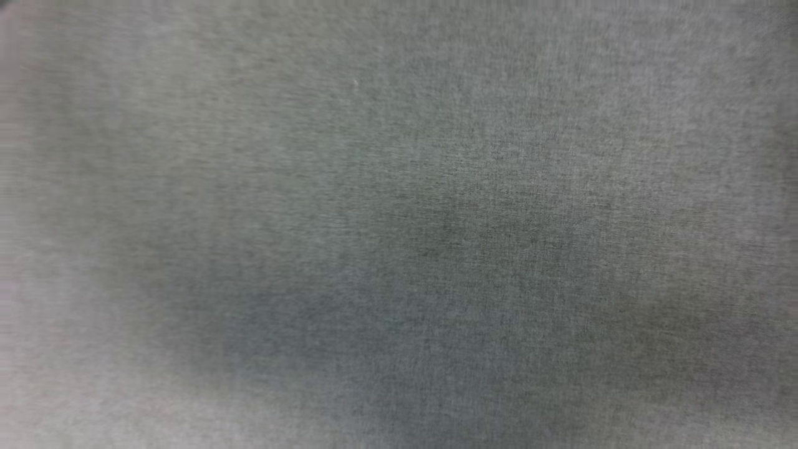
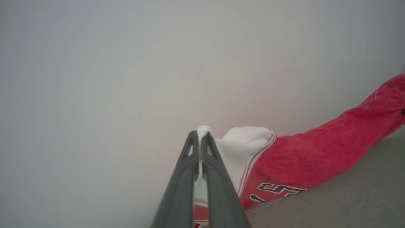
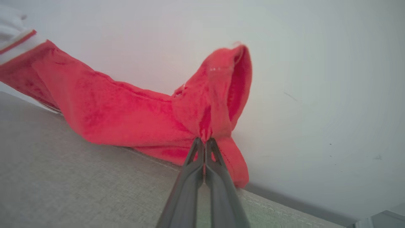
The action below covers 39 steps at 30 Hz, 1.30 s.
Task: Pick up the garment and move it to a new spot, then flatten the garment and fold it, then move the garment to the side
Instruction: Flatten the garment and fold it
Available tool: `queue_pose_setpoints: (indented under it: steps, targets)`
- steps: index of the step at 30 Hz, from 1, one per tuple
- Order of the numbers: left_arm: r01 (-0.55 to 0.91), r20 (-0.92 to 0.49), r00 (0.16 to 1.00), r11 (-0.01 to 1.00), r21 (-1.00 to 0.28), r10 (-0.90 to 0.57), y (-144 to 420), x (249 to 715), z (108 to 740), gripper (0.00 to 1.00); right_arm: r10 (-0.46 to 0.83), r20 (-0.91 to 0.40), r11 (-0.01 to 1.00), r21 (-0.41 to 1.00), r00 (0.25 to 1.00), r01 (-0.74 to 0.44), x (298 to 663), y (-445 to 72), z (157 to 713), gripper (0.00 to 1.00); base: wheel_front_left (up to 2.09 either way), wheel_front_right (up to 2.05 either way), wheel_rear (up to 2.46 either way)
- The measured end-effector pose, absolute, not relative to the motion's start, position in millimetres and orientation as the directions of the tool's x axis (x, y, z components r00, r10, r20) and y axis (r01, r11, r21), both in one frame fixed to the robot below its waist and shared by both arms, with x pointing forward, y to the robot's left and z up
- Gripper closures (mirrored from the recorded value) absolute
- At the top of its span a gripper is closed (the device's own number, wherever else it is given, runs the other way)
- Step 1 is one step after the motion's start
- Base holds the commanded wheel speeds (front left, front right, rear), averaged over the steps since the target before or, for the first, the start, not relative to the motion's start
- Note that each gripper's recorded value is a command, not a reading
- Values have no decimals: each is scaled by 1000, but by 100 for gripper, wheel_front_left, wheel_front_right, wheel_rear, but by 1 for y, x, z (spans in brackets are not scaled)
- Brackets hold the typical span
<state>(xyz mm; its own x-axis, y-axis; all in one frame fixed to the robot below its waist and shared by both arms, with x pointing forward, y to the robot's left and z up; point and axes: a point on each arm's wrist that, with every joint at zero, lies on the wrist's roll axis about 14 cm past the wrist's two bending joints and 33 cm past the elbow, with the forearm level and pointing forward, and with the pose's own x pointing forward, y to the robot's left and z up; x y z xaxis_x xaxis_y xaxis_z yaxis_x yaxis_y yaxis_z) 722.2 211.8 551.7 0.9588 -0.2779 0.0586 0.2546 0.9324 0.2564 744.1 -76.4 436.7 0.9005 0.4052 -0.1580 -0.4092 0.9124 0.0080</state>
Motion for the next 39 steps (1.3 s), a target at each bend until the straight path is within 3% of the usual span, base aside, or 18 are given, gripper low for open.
queue_pose_setpoints:
  steps: [18,30,39]
  targets:
    - [307,-258,927,947,99,-274,236,541,506,100,513,-246,853,41,823,-519,611,-81,460,100,0,0,0]
    - [197,-412,889,979,-55,-202,227,382,485,100,560,-295,814,23,774,-580,518,-108,464,100,0,0,0]
    - [66,-497,858,988,-143,-129,214,302,478,100,592,-341,787,50,730,-615,465,-121,447,100,0,0,0]
